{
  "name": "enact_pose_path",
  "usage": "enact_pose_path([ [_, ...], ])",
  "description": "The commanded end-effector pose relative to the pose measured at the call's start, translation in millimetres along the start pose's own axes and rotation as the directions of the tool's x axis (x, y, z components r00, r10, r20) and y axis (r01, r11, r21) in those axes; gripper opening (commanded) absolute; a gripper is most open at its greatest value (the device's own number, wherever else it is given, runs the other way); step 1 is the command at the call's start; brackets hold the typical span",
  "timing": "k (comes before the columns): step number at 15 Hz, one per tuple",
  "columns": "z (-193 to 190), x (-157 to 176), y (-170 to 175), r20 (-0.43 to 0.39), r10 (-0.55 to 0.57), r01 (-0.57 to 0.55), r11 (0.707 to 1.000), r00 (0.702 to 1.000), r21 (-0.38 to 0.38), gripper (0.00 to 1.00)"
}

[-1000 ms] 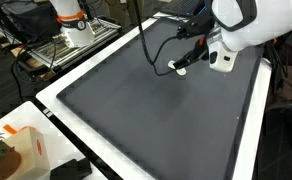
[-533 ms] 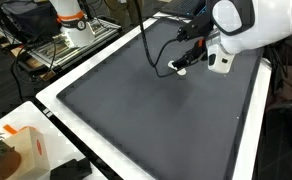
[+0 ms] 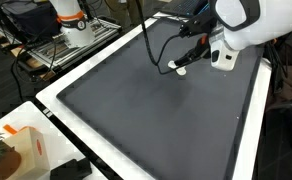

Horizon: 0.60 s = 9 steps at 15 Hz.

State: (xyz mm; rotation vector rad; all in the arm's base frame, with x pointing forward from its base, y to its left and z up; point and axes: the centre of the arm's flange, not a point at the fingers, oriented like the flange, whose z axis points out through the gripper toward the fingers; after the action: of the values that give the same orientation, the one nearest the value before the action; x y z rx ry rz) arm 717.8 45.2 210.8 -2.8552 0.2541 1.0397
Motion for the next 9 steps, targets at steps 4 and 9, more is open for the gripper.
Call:
enact_pose_path([
  [4, 3.1, -61.4, -1.7, -0.168, 0.068, -0.065, 0.998, 0.983, 0.028, 1.0],
  [9, -18.7, -91.9, -0.6, -0.169, 0.15, -0.159, 0.987, 0.974, -0.04, 1.0],
])
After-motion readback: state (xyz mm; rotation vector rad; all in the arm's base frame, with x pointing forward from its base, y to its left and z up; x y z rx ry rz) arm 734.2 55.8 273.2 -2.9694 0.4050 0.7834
